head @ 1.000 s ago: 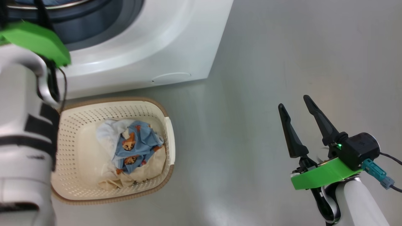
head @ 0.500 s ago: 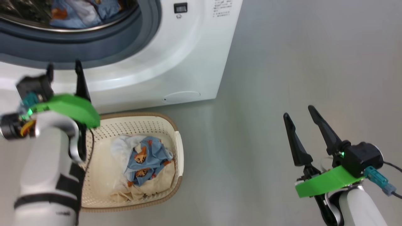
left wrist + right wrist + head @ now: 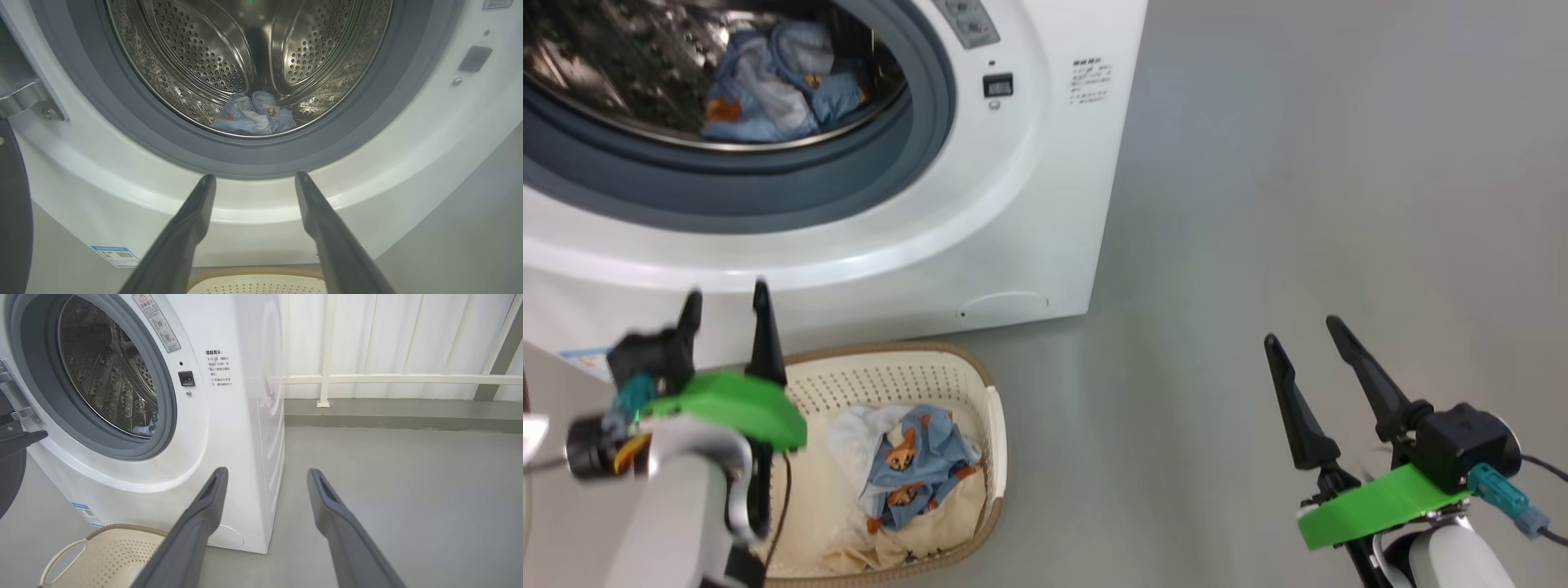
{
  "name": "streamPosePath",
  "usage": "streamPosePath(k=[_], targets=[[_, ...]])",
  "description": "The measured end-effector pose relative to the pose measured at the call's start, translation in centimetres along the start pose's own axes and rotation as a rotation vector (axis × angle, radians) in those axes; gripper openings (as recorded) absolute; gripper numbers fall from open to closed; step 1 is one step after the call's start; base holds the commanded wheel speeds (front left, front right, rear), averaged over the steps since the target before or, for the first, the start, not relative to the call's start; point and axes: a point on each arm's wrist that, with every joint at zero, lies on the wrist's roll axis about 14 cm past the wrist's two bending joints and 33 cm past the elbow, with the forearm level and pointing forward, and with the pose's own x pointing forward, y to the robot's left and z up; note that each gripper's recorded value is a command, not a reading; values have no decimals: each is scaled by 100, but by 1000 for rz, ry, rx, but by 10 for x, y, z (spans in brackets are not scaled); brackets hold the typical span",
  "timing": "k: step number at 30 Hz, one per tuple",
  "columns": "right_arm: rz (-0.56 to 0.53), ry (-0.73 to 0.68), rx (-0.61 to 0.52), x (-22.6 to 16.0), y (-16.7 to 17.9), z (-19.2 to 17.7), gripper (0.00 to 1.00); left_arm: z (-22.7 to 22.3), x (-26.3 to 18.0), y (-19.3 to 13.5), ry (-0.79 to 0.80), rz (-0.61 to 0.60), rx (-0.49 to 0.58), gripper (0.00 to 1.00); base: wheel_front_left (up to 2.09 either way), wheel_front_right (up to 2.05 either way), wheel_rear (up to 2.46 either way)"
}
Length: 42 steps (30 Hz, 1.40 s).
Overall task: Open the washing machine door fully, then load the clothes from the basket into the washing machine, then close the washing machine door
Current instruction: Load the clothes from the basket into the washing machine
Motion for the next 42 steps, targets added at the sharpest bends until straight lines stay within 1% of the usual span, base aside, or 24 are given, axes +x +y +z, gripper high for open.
streamPosePath(k=[4,7,18,34,42], targets=[[-11,-4,0,-10,-2,4,100,-2,-18,11,-3,39,-45,100,0,0,0],[-19,-14,-3,-16,-4,9,100,0,-29,16,-17,62,-56,100,0,0,0],[-37,-35,-9,-32,-8,19,100,-3,-67,13,-34,59,-84,100,0,0,0],[-55,-47,13,-55,-10,25,100,4,-115,28,-72,95,-56,100,0,0,0],[-37,-53,11,-54,-6,26,100,2,-131,34,-68,129,-58,100,0,0,0]])
